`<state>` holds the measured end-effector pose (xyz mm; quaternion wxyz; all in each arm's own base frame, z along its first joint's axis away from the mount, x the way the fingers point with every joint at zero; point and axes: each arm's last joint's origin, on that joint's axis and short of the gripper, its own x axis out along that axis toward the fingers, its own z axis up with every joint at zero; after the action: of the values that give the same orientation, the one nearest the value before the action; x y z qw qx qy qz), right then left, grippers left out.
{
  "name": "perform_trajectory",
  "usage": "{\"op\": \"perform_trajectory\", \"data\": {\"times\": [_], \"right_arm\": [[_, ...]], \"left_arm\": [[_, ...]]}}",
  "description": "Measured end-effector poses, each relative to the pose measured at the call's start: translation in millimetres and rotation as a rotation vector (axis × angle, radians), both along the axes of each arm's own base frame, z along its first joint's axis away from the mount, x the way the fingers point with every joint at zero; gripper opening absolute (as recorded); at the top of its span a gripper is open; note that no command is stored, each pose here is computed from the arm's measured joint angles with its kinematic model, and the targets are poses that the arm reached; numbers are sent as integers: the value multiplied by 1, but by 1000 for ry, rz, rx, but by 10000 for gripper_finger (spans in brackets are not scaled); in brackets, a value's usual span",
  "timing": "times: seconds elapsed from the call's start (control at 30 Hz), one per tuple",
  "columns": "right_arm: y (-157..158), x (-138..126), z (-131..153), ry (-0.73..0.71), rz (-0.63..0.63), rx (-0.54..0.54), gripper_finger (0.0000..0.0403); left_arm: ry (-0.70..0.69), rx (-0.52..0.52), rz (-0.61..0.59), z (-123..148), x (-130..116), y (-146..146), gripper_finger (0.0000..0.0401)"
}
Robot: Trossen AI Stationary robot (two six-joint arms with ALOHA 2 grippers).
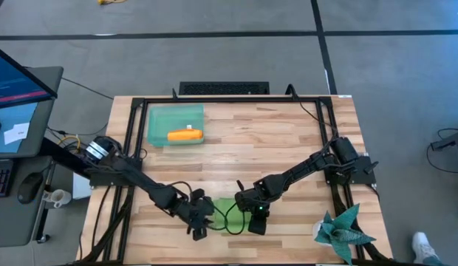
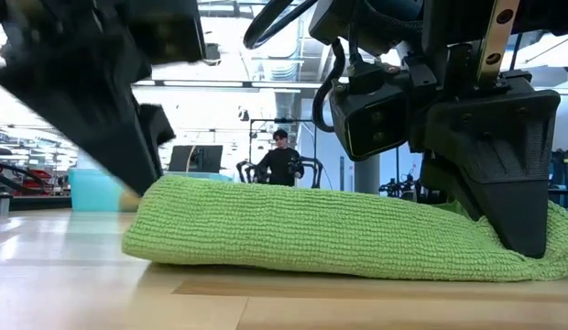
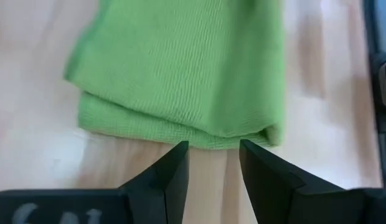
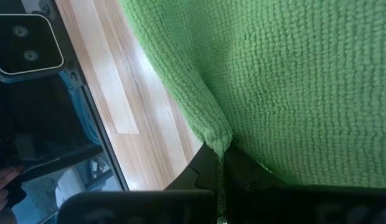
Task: Roll microfiber towels into tight, uniform cylinder then place into a basket
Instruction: Roll the green microfiber cloth
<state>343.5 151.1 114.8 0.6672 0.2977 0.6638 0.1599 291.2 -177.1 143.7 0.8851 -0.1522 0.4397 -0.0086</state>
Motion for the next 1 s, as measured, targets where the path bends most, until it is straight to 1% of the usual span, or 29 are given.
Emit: {"op": "perform_trajectory", "data": {"times": [0.1,0.17,0.27,0.4,0.43,0.53,0.6,0.8,0.9,1.0], "right_arm": [[0,0,0,-2,0,1,15],[0,0,0,-4,0,2,15],[0,0,0,-5,0,1,19],[0,1,0,-8,-1,1,18],[0,1,0,-8,-1,2,17],[0,1,0,-10,-2,2,15],[0,1,0,-9,-2,3,18],[0,1,0,-6,-6,3,16],[0,1,0,-6,-7,4,16],[1,1,0,-7,-7,3,20]], "left_arm": [[-65,34,8,13,-7,-7,133],[-123,69,-14,20,-11,-14,133],[-176,106,-50,22,-17,-26,133],[-202,135,-86,3,-12,-38,133],[-228,134,-104,-2,-9,-41,133],[-297,141,-201,-15,0,-49,133],[-322,157,-241,-19,6,-52,133],[-348,214,-225,-16,11,-53,133],[-354,197,-234,-15,12,-53,133],[-296,205,-242,-29,13,-49,133]]}}
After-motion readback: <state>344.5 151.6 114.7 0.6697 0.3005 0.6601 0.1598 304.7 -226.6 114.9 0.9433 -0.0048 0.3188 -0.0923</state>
